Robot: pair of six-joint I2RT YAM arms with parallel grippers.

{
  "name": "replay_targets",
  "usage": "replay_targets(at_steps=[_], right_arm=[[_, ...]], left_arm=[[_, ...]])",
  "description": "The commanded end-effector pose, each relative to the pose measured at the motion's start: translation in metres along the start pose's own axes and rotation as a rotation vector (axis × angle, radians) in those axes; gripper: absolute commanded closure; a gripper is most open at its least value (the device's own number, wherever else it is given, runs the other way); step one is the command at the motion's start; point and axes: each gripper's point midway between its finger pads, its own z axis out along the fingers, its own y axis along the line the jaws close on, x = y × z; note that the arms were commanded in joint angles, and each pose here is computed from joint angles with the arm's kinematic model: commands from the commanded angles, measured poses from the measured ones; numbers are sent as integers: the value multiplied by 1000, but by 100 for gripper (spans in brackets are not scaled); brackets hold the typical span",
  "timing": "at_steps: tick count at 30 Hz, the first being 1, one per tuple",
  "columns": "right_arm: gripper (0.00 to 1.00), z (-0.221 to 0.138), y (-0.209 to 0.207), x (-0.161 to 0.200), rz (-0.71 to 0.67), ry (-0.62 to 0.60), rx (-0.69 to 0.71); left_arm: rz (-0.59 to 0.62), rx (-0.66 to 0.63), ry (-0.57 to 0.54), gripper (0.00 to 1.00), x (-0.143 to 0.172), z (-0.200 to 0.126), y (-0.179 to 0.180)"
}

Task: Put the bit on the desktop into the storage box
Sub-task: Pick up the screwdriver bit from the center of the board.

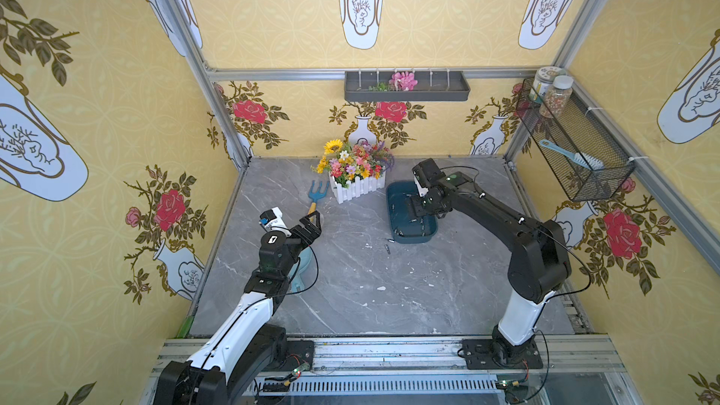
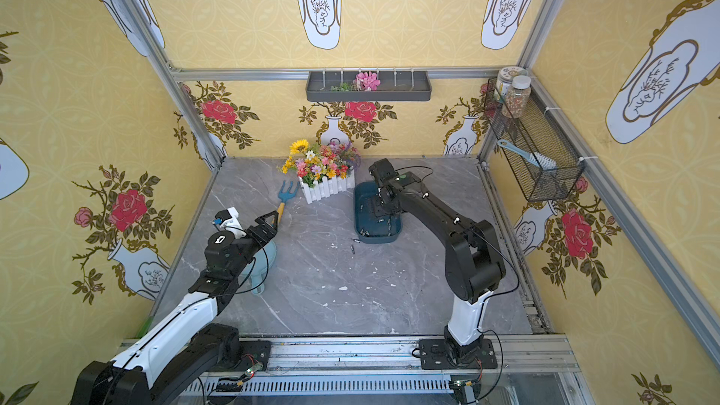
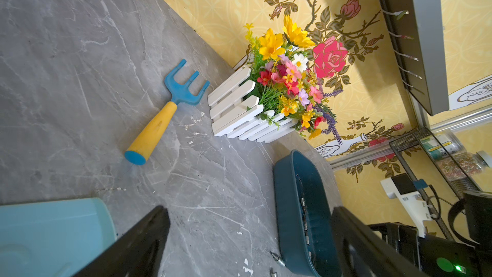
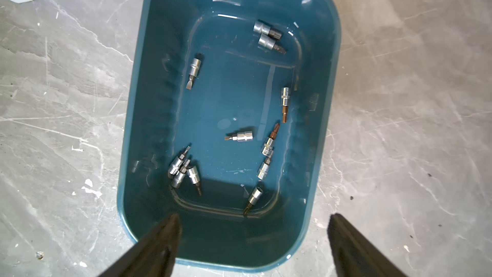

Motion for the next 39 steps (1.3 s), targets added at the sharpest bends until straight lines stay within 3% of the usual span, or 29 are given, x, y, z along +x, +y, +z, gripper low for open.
replay_targets(at_steps=[1, 14, 23, 39], right_arm=[[3, -9, 3, 1, -3, -27, 38], [3, -24, 96, 34, -112, -47, -58], [0, 3, 148, 63, -160, 20, -134], [35, 44, 163, 86, -168, 114, -156]], left_arm=[[1, -5, 2, 0, 1, 0, 2], [-15, -49, 4, 0, 5, -3, 13], [-15, -68, -2, 0, 5, -6, 18], [-15, -82, 0, 0, 6, -4, 20]])
